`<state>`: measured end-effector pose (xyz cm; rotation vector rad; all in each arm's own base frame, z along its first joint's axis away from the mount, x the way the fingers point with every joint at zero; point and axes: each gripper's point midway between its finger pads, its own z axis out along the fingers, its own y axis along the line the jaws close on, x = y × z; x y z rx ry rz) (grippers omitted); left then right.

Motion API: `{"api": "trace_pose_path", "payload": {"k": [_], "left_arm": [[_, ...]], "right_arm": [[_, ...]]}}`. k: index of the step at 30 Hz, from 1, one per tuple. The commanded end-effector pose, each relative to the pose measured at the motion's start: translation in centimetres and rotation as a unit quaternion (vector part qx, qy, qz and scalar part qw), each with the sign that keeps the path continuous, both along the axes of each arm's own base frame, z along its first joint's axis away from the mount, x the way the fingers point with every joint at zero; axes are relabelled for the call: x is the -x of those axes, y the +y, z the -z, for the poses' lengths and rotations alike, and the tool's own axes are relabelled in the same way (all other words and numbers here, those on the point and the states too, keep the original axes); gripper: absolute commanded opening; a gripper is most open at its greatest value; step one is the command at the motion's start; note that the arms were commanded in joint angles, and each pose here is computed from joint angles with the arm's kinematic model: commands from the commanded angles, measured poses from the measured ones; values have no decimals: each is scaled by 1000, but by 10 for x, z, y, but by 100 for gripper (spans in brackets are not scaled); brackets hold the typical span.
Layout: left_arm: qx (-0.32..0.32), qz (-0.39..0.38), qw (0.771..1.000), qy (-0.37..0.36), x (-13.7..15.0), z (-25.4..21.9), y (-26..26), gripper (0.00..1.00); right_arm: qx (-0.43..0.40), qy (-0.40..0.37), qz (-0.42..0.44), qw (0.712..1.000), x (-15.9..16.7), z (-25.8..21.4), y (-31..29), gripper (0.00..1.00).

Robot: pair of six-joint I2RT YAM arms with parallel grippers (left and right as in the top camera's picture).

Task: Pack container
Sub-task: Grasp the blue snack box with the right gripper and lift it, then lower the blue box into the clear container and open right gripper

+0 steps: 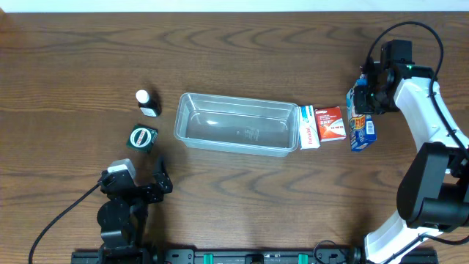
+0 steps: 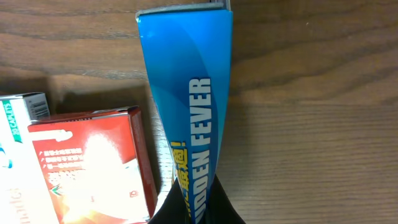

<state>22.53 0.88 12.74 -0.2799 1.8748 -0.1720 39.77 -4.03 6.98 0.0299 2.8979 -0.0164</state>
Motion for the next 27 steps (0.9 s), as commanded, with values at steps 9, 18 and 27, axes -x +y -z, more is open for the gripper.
{"api": "trace_pose_path", "payload": {"k": [9,18,27], "left_arm": [[8,3,1000,11,0,10,-2,98],[8,3,1000,11,0,10,-2,98],[8,3,1000,11,0,10,-2,98]], "right_arm": [[-31,-132,-66,989,-24,-115,52,1],[6,-232,-374,898,23,-200,190,1],[68,-211,-629,745,53,-166,275,1]]}}
